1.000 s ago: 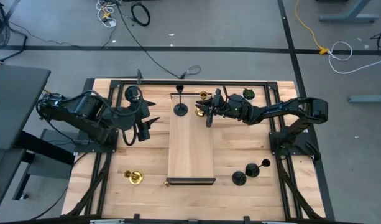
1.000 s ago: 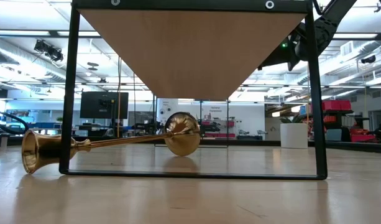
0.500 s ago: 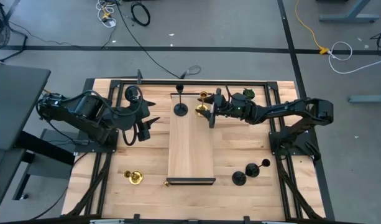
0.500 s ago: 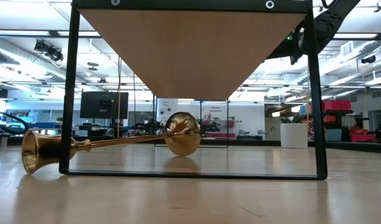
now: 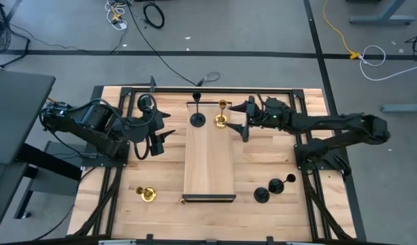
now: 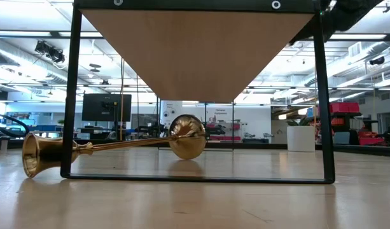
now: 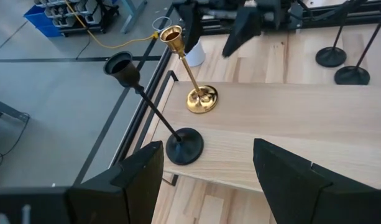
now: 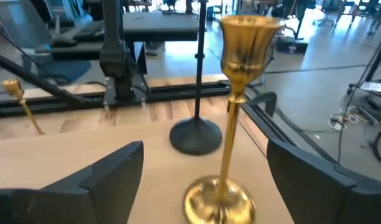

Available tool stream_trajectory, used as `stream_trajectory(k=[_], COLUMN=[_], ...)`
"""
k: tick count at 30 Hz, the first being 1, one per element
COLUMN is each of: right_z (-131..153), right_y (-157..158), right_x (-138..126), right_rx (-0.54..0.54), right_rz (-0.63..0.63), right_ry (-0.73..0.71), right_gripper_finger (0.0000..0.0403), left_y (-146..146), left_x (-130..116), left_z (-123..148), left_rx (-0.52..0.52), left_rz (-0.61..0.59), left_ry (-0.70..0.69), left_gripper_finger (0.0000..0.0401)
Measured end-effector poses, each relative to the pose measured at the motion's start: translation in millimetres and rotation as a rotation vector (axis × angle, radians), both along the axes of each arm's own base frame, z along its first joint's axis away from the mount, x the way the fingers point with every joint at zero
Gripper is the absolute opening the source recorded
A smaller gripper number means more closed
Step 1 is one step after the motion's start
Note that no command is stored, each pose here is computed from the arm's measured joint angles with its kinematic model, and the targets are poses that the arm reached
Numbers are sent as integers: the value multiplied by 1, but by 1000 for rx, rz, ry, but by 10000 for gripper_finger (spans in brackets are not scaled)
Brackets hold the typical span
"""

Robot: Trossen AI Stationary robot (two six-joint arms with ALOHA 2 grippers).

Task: Pick & Place candle stick holders
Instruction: Put the black candle holder on the shelf aligned with the black candle holder

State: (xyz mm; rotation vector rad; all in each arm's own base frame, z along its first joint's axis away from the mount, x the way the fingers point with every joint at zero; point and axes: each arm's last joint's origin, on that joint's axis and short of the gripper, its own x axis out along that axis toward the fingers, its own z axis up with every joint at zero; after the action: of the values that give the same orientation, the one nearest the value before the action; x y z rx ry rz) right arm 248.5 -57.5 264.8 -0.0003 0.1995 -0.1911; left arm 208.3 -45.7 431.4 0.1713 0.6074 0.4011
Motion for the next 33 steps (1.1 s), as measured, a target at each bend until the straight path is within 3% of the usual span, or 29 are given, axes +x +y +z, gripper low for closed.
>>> stream_trajectory(k=[9, 21, 27, 33], right_z=[22, 24, 21, 14], right_y=[31, 67, 79, 88], right_x=[-52, -103, -112, -118], right_rx=[48, 368, 533, 684], right_rz=[135, 492, 618, 653], right_ry=[99, 245, 341, 483], right_gripper_finger=[318, 315, 316, 316], left_y=[0, 0, 0, 0], left_x=[0, 0, 1, 1], left_z=[0, 0, 1, 1], left_rx=[-5, -6, -12, -28], left_rz=[-5, -5, -3, 8], left_ry=[1, -2, -13, -21], left_gripper_finger=[248, 248, 248, 248])
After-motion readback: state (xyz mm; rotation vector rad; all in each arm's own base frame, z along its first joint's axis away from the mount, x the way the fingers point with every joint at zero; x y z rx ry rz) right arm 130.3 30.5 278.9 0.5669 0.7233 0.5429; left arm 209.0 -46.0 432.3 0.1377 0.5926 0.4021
